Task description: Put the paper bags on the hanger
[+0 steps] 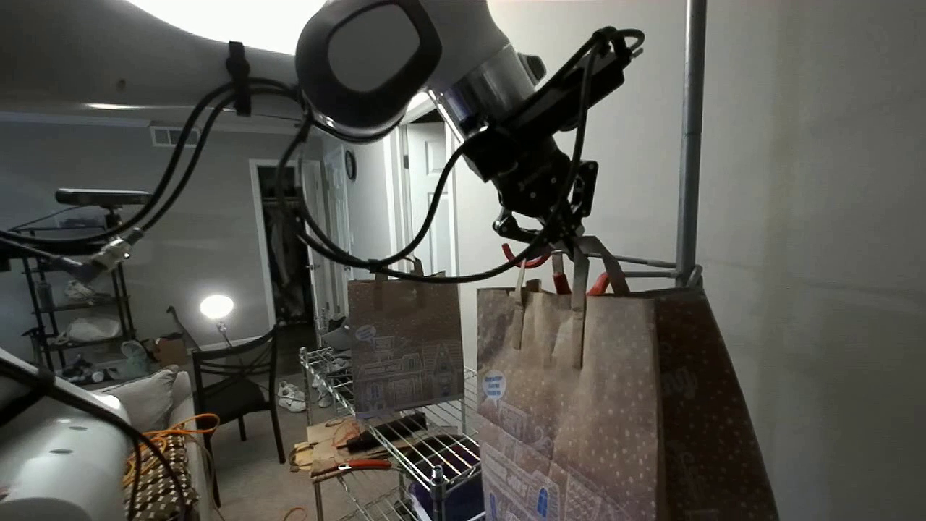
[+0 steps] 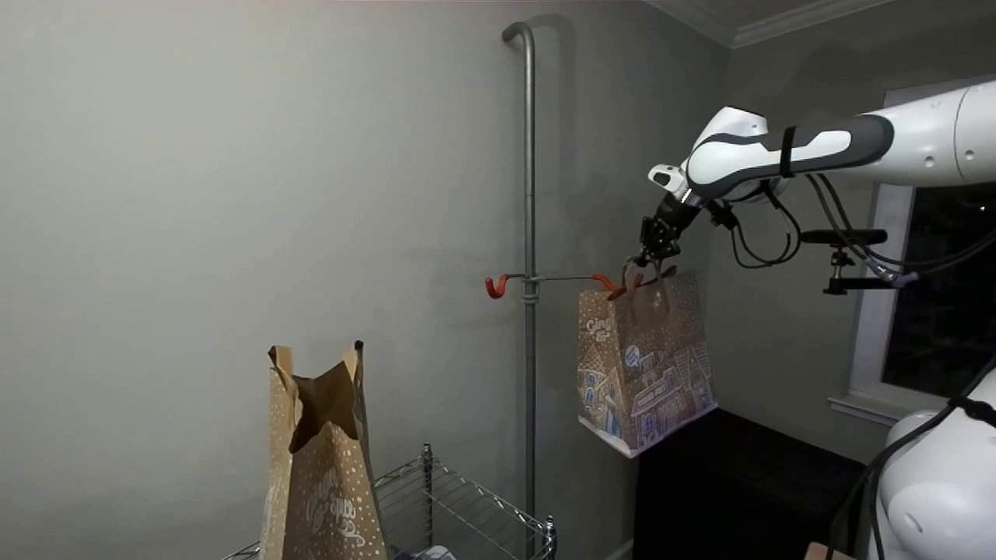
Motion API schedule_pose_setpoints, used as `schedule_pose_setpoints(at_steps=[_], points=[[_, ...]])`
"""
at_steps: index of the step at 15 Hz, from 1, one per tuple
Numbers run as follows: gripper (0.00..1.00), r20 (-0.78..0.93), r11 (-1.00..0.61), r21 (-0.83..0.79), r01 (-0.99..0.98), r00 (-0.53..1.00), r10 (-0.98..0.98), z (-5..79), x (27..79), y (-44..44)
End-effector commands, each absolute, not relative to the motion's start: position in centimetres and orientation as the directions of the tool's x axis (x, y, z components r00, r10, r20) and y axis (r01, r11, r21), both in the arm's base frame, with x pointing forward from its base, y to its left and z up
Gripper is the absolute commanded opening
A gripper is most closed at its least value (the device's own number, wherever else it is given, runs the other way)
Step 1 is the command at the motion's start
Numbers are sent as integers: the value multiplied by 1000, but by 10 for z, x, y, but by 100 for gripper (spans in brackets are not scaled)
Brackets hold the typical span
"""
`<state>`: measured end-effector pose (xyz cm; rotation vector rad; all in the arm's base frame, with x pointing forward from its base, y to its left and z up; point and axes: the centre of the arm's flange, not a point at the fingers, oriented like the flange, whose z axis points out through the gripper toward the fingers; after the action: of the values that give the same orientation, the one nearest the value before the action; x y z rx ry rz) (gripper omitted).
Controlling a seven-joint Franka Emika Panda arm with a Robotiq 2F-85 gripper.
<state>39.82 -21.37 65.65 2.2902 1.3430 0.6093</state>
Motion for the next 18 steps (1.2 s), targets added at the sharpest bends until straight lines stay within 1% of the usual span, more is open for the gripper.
schedule_pose_setpoints(at_steps=[1, 7, 13, 18], points=[[1, 165, -477, 603, 640, 485, 859, 662, 413, -210], [1, 148, -484, 612, 626, 510, 847, 656, 425, -202], [1, 110, -477, 602, 640, 526, 843, 650, 426, -199], [1, 41, -474, 575, 667, 555, 831, 633, 425, -198]])
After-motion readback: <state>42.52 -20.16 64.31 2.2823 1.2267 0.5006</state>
